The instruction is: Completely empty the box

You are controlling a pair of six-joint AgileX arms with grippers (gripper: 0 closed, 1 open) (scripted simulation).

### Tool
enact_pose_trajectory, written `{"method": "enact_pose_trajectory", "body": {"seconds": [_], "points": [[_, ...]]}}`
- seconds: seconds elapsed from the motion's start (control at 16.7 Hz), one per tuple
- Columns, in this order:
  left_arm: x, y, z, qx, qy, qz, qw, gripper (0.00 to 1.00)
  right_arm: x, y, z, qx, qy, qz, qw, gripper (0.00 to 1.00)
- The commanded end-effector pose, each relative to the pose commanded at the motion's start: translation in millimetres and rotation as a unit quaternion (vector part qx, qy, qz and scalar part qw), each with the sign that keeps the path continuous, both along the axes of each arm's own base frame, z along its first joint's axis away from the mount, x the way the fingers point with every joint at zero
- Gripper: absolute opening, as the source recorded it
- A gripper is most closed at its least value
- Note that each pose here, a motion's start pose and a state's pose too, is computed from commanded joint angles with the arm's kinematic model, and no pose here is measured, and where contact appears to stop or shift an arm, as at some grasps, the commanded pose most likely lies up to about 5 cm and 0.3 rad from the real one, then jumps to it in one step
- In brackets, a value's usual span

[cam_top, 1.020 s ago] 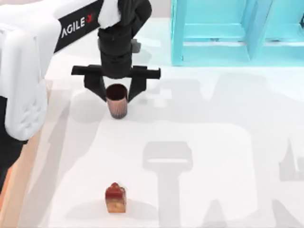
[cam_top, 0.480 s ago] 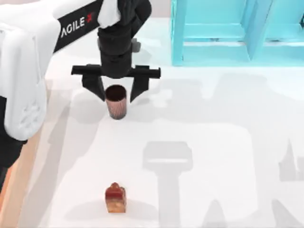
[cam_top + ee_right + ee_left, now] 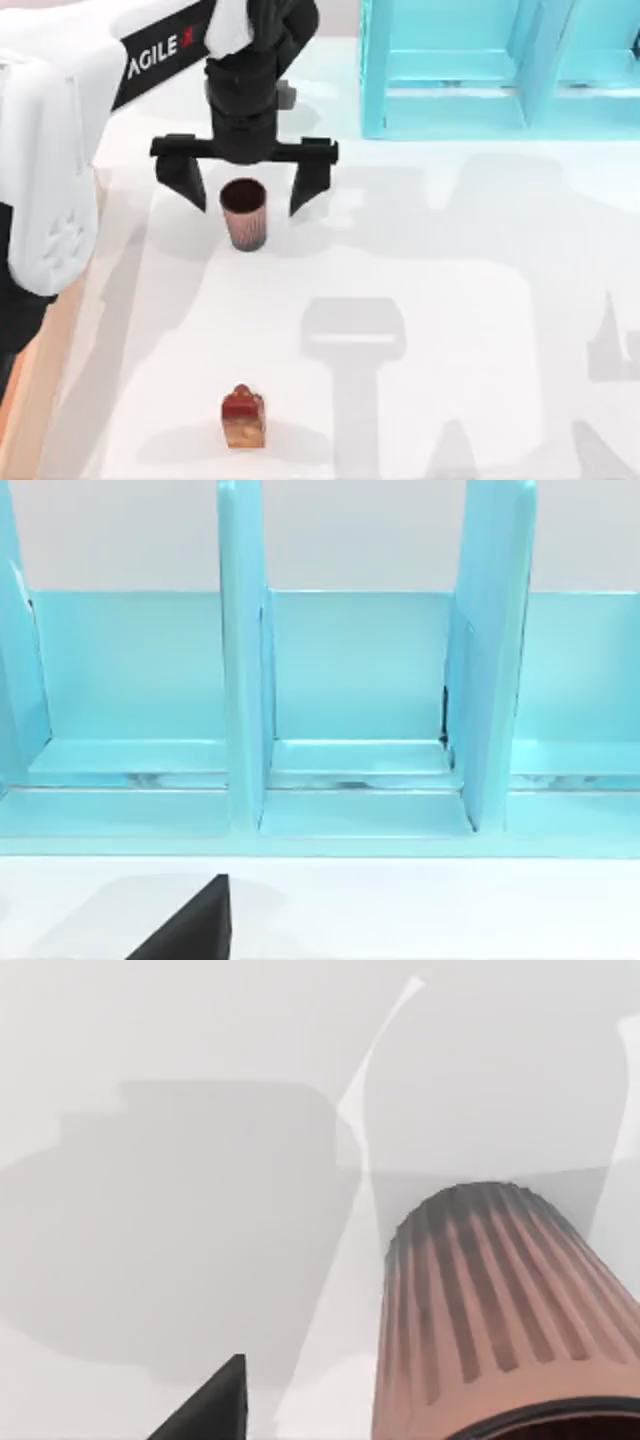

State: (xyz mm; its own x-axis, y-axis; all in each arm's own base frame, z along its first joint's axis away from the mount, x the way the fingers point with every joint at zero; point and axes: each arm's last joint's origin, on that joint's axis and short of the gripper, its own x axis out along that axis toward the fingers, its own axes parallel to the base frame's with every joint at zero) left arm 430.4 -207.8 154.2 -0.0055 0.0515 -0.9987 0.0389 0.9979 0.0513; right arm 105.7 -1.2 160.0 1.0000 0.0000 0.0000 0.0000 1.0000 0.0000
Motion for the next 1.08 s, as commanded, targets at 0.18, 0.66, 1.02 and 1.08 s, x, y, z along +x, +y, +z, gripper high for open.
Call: {"method": "enact_pose_trajectory", "body": {"seconds": [0.18, 0.66, 1.02, 1.08], "points": [[-0.1, -0.3, -0.3, 0.000, 0.000, 0.000, 1.000, 1.00, 0.0, 0.0, 0.0, 0.000, 0.000, 0.000, 1.000, 1.00], [8.7, -5.9, 34.9, 0.003, 0.007, 0.000, 1.000, 1.00, 0.0, 0.0, 0.0, 0.000, 0.000, 0.000, 1.000, 1.00], [1.9, -2.0, 87.4, -0.001, -0.003, 0.000, 1.000, 1.00, 0.0, 0.0, 0.0, 0.000, 0.000, 0.000, 1.000, 1.00], [-0.1, -0.8, 92.1, -0.001, -0.002, -0.001, 1.000, 1.00, 0.0, 0.0, 0.0, 0.000, 0.000, 0.000, 1.000, 1.00]]}}
